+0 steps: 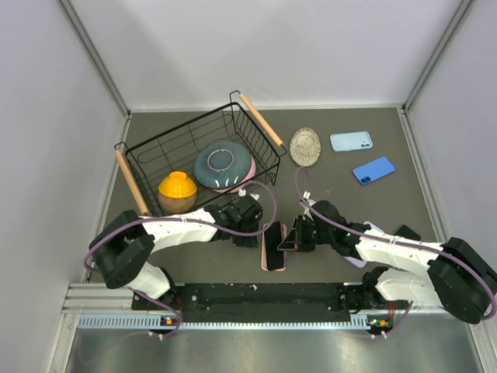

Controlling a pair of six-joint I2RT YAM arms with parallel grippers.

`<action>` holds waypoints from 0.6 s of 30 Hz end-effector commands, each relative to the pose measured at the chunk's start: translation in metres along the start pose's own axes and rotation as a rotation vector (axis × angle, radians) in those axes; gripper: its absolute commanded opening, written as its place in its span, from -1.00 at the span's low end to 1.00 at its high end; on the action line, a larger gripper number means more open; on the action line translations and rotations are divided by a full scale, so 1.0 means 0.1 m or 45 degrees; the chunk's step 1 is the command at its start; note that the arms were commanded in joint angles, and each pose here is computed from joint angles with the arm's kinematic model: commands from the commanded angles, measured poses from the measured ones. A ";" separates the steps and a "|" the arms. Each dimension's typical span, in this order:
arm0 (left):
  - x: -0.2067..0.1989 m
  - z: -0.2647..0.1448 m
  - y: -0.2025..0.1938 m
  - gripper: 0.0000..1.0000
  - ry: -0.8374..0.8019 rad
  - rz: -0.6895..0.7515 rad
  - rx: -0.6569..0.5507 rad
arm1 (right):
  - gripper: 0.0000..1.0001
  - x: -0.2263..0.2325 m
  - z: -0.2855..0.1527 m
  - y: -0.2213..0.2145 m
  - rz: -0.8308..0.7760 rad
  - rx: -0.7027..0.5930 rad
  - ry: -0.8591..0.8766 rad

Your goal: Put the phone into the phone case

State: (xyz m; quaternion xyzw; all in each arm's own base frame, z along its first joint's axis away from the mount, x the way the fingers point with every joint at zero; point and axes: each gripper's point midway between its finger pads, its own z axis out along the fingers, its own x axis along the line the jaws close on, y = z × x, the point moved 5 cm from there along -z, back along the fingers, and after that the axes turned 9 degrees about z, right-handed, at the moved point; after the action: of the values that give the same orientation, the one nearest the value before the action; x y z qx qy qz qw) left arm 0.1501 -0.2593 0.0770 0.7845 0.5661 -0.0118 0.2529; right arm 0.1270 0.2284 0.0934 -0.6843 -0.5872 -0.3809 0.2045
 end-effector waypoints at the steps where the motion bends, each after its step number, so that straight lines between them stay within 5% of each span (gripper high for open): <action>1: -0.11 0.00 -0.02 -1.00 -0.130 -0.050 -0.009 | -1.00 0.12 0.05 0.06 0.029 -0.016 0.100; 18: -0.09 0.08 -0.27 -1.00 -0.205 -0.150 0.064 | -1.00 -0.04 0.18 0.07 0.121 -0.053 0.098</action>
State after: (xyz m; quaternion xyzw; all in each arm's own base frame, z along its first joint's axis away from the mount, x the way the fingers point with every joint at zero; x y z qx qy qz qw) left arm 0.1280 -0.2625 0.0604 0.7597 0.5874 -0.0922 0.2632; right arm 0.1323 0.2324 0.0788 -0.7060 -0.5538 -0.3829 0.2195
